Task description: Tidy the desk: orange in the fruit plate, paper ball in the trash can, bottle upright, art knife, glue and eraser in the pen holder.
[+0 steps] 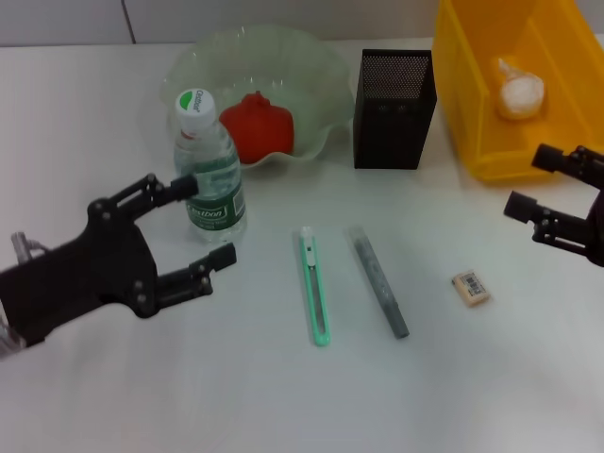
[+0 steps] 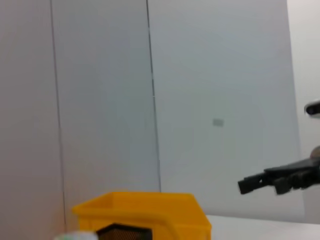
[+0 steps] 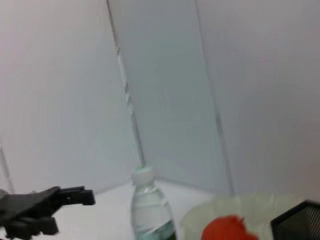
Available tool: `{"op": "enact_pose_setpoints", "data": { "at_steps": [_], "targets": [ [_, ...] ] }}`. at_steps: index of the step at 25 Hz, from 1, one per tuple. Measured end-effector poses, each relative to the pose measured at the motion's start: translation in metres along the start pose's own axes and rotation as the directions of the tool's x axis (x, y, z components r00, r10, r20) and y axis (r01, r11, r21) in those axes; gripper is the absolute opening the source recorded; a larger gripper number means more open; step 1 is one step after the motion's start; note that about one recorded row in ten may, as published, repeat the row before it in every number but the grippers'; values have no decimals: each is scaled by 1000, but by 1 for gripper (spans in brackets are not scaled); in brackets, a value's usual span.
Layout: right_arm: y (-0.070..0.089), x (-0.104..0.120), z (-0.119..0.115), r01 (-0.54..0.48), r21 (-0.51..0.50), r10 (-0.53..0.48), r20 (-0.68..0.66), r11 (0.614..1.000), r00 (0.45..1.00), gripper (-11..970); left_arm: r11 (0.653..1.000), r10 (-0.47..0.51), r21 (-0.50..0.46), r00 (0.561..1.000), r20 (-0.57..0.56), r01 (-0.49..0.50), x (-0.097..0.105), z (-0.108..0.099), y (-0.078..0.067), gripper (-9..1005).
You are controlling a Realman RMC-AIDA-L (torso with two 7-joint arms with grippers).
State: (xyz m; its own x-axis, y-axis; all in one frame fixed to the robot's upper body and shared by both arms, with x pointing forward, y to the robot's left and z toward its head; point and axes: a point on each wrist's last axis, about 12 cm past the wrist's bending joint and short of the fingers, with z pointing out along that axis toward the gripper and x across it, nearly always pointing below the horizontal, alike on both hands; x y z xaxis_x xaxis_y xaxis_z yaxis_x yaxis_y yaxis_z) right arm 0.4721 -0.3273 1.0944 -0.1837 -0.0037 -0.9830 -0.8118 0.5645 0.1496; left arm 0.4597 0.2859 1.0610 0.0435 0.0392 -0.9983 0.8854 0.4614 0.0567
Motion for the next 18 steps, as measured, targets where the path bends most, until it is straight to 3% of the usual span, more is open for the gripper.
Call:
{"op": "enact_pose_setpoints", "data": {
  "at_steps": [5,8,9,10,18],
  "targets": [
    [-8,-45,21,-81,-50,69,-203,995,977,771,998,-3,-58,1000,3,3,17,-9,-10,830],
    [-9,-72,49,-134,-49,107,-370,990,923,771,998,-20,-62,1000,12,20,21,-11,-16,830],
    [-8,-85,70,-145,-34,111,-475,989,873,771,998,-26,-64,1000,15,26,22,-13,-17,830],
    [-8,-85,70,-145,-34,111,-475,989,873,771,998,-26,-64,1000,15,26,22,-13,-17,829],
    [-3,-111,145,-126,49,121,-734,991,668,770,994,-25,-105,1000,16,27,25,-21,-21,829]
  ]
}}
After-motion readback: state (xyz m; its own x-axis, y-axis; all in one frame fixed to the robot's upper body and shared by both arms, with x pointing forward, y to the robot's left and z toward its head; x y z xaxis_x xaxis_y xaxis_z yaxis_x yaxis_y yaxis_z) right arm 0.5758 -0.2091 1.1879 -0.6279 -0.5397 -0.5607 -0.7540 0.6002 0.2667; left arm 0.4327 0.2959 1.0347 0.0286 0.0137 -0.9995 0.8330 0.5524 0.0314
